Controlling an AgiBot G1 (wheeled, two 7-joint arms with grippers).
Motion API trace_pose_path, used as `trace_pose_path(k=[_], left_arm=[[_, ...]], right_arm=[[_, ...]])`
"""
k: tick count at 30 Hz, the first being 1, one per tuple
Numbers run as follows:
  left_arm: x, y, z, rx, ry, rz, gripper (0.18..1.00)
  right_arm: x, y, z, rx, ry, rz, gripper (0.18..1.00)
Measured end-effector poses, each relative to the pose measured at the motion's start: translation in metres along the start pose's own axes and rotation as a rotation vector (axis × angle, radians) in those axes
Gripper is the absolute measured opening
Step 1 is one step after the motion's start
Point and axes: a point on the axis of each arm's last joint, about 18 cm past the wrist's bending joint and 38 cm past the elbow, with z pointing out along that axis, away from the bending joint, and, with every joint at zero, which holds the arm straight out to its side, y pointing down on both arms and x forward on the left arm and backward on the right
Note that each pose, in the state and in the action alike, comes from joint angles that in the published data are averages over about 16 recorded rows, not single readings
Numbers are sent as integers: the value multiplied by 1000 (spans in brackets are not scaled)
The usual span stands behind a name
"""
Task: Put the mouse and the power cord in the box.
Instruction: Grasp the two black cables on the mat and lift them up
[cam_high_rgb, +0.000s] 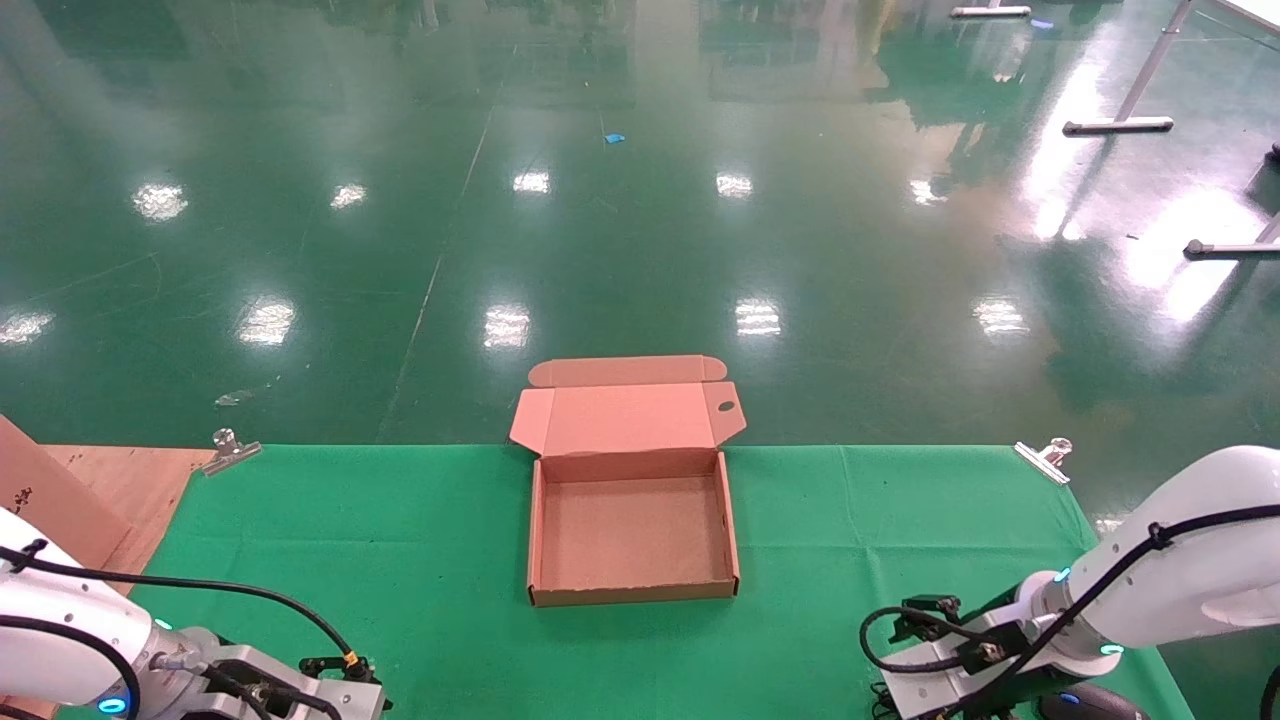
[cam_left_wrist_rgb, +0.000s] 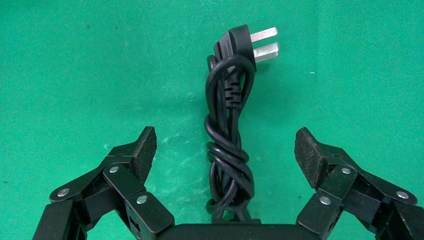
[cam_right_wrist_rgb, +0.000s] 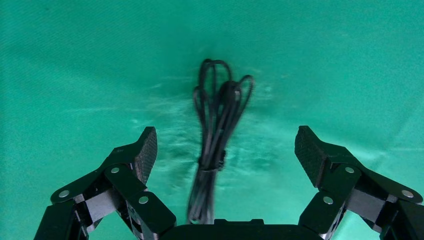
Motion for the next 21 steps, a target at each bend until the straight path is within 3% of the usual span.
trace_pose_path(k=[21], left_arm=[[0, 13, 8, -20, 21, -7, 983]], right_arm=[[-6, 21, 11, -36, -22, -7, 973]])
